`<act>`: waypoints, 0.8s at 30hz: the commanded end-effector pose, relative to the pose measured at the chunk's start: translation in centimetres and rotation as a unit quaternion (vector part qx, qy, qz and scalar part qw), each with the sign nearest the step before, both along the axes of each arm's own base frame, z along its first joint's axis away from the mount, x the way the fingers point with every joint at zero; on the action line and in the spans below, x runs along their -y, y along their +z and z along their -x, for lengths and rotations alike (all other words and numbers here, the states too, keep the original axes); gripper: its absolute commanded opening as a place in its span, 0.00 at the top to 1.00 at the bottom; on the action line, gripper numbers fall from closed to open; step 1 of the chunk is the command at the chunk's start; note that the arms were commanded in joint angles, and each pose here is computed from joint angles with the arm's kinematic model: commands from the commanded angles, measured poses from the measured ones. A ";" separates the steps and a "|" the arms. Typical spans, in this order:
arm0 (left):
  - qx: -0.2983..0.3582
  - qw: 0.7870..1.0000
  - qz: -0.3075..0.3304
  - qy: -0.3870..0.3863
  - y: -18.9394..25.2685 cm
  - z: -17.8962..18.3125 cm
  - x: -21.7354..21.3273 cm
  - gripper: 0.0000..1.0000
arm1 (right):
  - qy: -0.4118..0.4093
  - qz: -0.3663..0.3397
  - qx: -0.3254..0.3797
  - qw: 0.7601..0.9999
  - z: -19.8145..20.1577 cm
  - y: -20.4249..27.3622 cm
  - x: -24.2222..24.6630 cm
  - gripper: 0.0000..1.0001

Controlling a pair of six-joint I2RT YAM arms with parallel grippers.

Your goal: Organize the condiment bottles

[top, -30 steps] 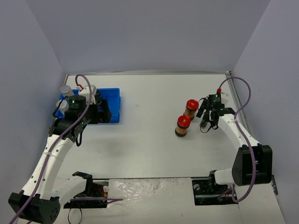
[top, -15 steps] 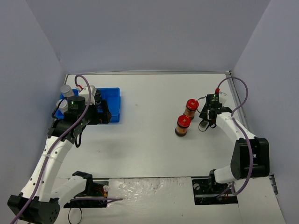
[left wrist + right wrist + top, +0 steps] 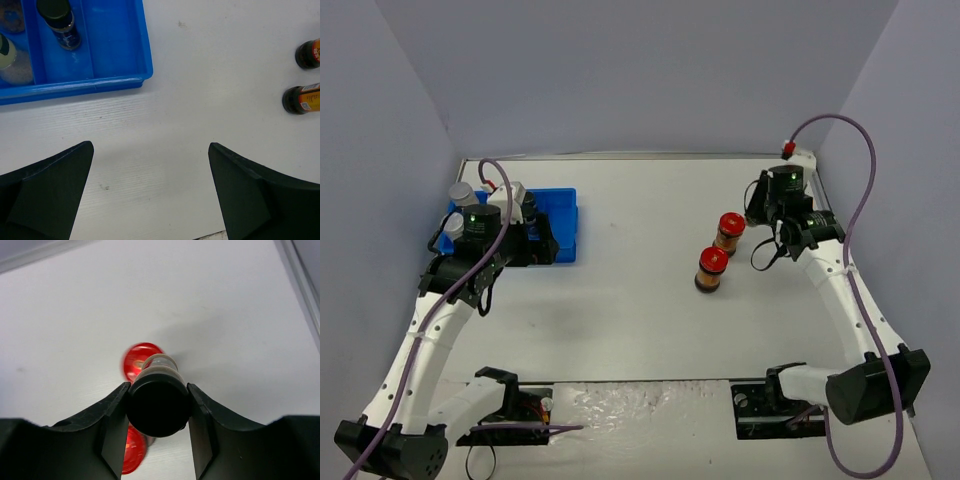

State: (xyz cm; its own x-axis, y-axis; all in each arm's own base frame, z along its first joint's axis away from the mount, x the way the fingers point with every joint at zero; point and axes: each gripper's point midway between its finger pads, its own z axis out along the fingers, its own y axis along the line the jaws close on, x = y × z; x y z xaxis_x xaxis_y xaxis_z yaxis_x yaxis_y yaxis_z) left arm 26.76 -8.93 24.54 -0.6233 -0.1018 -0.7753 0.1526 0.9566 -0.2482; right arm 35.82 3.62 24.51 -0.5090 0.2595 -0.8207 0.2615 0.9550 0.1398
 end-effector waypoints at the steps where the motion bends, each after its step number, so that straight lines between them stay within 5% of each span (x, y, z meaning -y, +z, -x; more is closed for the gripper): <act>1: 0.053 0.999 0.001 -0.008 3.5 0.0 0.0 0.03 | 0.144 0.003 0.050 0.988 0.0 6.0 -8.0 0.96; 13: 0.062 0.998 0.007 0.021 2.7 3.1 -1.4 0.03 | 0.382 0.032 -0.017 0.924 3.3 -2.0 -28.6 0.98; 24: 0.042 0.998 0.023 0.036 0.3 5.2 -1.7 0.03 | 0.450 0.069 -0.043 0.889 5.0 -11.0 -35.2 1.00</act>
